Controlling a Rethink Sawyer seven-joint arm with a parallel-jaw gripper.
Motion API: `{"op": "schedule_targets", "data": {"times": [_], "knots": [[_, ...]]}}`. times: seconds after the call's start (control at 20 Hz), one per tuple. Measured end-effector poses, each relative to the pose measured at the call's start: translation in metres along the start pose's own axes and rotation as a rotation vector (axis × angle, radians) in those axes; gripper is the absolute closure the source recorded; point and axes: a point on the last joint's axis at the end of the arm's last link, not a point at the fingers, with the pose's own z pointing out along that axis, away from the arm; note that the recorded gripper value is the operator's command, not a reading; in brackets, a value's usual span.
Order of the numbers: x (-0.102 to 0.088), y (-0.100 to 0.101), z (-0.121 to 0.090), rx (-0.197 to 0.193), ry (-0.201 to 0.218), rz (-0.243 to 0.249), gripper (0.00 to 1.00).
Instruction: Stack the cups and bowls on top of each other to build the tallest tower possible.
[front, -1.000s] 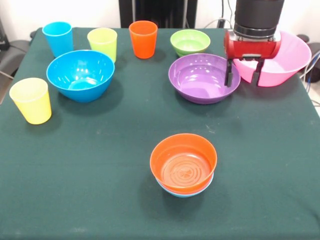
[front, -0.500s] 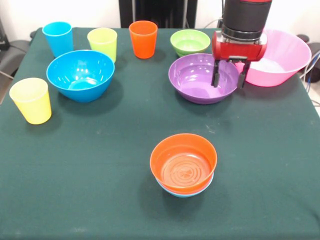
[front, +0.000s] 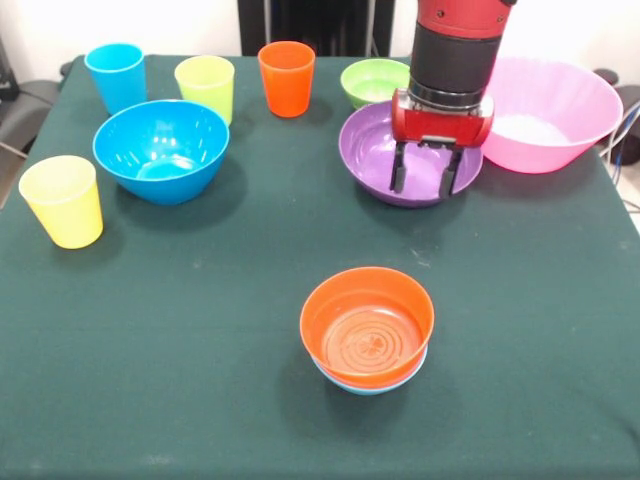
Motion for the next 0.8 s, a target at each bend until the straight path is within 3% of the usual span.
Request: {"op": "schedule_targets", "data": {"times": [0.25, 0.8], "knots": [[-0.0006, 0.0004, 0.0034, -0.002, -0.021, -0.001, 0.00], [0.0002, 0.0017, 0.0029, -0.002, -0.022, -0.003, 0.00]]}}
